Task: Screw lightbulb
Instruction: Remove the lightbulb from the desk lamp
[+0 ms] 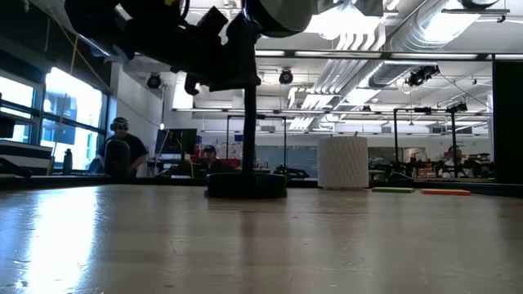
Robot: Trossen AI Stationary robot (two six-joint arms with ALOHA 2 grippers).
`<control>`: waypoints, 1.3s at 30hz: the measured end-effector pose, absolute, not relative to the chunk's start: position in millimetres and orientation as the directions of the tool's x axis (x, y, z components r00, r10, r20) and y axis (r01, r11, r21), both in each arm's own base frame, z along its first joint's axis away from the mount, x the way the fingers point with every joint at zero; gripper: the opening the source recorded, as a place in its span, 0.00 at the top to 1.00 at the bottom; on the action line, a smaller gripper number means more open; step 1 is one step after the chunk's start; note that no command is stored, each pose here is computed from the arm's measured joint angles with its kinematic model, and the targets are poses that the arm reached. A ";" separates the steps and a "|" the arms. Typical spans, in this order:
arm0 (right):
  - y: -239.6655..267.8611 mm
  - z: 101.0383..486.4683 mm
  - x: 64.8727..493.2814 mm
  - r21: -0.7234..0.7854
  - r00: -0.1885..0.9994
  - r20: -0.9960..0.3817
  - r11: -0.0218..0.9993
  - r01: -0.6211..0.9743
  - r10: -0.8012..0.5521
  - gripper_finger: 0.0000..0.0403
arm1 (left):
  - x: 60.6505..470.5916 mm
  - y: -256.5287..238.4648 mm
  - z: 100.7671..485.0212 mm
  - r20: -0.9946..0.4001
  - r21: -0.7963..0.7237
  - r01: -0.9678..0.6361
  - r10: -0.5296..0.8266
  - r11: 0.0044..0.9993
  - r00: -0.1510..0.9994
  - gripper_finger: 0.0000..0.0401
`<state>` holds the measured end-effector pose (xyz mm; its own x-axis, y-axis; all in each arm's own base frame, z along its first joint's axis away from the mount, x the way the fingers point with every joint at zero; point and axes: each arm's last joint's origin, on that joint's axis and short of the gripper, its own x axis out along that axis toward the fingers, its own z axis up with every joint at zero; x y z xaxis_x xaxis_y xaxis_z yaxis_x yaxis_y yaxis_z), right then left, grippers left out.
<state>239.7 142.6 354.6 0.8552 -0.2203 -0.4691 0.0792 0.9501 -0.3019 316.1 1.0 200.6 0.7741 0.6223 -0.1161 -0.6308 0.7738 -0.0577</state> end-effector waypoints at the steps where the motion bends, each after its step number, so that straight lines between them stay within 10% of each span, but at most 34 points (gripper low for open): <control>1: 143.3 355.0 239.7 -0.298 0.858 -0.466 0.951 0.079 -0.217 0.61 | 316.0 -2.2 200.4 -0.117 -0.046 -0.623 0.615 0.781 0.780 0.81; 21: 157.3 323.4 235.7 -0.350 0.870 -0.435 0.934 0.072 -0.230 0.61 | 255.6 -10.5 230.9 -0.381 0.057 -0.357 0.351 0.932 0.856 0.41; 34: 158.6 324.8 260.5 -0.235 0.978 -0.193 0.964 -0.123 0.078 0.61 | 214.6 35.9 208.5 -0.013 -0.163 -0.185 0.186 0.969 0.983 0.41; 39: 142.2 331.6 269.6 -0.337 0.989 -0.134 0.941 0.014 -0.063 0.61 | 213.4 61.0 217.6 0.015 -0.153 -0.137 0.141 0.979 0.990 0.41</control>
<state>269.6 142.2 331.6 0.9889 -0.0632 -0.1345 0.0144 0.9415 -0.3368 213.4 61.0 217.6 0.9899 0.1413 0.0147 -0.1374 0.9786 -0.1534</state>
